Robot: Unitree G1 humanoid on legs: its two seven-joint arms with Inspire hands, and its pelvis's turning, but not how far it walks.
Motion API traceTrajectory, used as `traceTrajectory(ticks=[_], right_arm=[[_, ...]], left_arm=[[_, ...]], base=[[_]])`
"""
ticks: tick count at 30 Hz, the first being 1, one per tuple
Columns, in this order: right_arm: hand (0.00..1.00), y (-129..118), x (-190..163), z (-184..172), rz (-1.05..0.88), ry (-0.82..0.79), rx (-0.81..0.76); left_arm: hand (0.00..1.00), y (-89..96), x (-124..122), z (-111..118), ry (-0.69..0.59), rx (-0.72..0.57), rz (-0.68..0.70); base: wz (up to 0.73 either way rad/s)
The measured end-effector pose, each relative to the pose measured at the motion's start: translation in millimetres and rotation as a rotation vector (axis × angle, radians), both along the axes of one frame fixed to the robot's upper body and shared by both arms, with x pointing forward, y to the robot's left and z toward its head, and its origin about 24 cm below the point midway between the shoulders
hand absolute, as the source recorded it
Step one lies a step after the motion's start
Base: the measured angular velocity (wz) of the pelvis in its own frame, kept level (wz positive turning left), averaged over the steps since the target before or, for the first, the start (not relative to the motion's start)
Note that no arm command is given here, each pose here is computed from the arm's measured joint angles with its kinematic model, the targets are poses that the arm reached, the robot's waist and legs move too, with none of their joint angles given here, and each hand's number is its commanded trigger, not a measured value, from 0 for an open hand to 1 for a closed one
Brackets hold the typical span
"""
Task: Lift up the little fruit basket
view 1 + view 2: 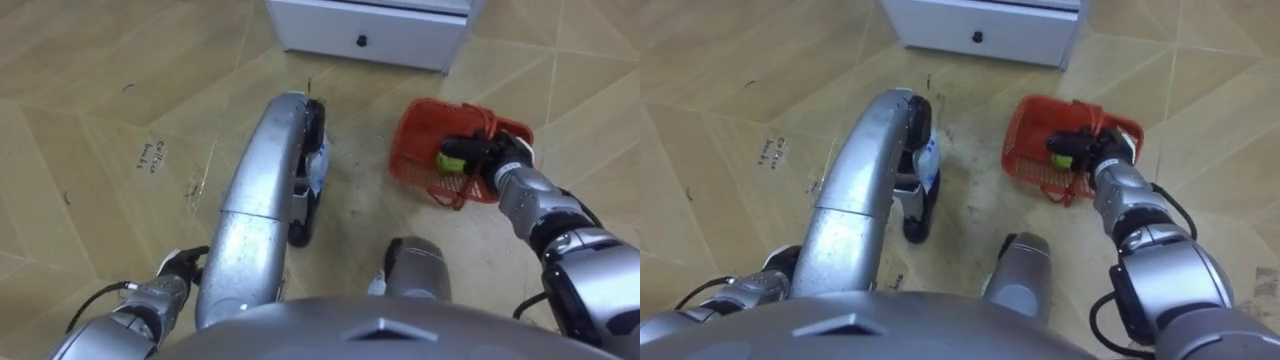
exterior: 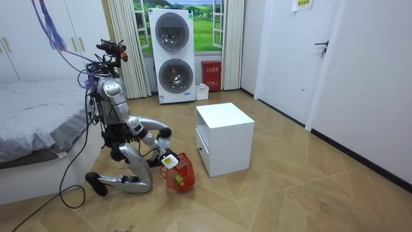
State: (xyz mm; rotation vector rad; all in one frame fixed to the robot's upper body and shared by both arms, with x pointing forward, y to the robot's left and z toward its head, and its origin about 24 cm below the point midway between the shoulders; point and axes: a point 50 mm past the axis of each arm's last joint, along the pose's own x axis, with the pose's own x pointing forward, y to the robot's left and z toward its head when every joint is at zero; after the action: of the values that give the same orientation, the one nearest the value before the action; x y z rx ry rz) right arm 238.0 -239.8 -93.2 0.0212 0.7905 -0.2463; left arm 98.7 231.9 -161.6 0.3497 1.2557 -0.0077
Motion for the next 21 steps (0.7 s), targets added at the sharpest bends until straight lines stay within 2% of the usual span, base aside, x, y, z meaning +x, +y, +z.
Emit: traceTrajectory(ticks=[6, 14, 21], right_arm=[[1.0, 12.7, 14.6, 13.9, 0.069, -0.083, 0.02], [1.0, 24.2, 28.6, 27.0, 0.172, -0.139, 0.028], [1.0, 40.1, 39.2, 40.2, 0.265, -0.211, 0.064]], left_arm=[[0.0, 5.9, 5.7, 2.5, -0.026, 0.026, 0.06], [0.0, 21.8, 39.9, 16.8, -0.128, 0.069, 0.121], [0.0, 23.1, 36.2, 16.3, -0.131, 0.062, 0.174]], base=[[-0.05], [-0.13], [-0.29]])
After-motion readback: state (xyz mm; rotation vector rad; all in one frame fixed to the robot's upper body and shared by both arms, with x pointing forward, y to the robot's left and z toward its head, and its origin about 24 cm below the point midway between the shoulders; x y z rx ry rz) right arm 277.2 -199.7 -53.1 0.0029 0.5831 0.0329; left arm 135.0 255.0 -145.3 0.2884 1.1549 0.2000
